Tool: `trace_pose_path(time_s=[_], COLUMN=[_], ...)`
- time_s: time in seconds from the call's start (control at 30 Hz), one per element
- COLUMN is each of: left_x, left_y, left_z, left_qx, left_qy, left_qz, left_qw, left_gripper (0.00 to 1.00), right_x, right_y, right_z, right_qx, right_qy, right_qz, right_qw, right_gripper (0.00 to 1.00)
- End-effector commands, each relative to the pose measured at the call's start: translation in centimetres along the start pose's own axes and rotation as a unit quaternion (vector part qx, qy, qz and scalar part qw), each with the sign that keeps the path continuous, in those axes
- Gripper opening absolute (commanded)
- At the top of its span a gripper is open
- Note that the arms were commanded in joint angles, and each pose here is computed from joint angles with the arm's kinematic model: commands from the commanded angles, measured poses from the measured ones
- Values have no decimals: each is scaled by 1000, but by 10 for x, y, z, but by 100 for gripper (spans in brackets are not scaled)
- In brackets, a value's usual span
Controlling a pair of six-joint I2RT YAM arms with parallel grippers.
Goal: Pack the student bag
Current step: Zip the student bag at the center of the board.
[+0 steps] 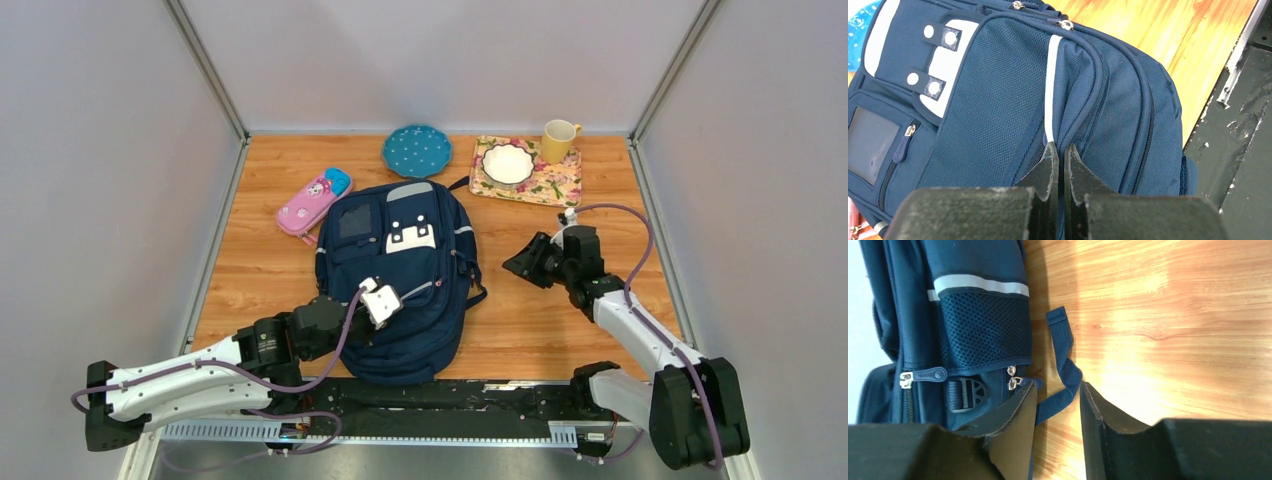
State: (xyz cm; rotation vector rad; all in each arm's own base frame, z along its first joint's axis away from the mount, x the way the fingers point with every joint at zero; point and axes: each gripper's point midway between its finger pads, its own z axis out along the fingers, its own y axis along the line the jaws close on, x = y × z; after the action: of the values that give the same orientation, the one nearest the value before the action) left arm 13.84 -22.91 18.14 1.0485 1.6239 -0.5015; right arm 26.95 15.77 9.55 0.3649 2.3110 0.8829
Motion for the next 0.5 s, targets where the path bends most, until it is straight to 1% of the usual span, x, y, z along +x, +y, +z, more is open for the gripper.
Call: trace_pose_path(time_s=[0.0,0.03,0.07,0.1,0.23,0.27,0.33,0.37,0.47], left_x=[-30,-31,-31,-31,-31,-32,-31,-31,-33], left_y=[10,10,10,10,9,8,7,7,6], left_z=[-4,-4,-5,-5,-4,-4,-3,-2,-3], left_qx=[-23,-23,-23,-23,-20,-18,-17,-16,-14], left_qy=[-54,-54,-54,-54,-56,-58,-58,-57,-63], left_qz=[-35,-36,-35,-35,-36,-37,-40,-41,-47], left_qw=[998,998,998,998,998,997,997,997,997], left_gripper=[0,0,0,0,0,0,0,0,0], right_x=[-3,-6,-5,-3,-10,-11,-13,-20,-15], right_y=[21,31,37,44,61,65,74,82,85], right_z=[-21,-24,-24,-27,-22,-20,-10,-6,15], right_qx=[-53,-69,-81,-97,-130,-138,-158,-170,-169], right_qy=[37,41,53,66,83,87,94,86,105], right_qz=[5,1,4,6,18,39,51,55,63], right_qw=[998,997,995,993,988,986,982,980,978], right_gripper=[43,45,54,57,59,59,59,59,59])
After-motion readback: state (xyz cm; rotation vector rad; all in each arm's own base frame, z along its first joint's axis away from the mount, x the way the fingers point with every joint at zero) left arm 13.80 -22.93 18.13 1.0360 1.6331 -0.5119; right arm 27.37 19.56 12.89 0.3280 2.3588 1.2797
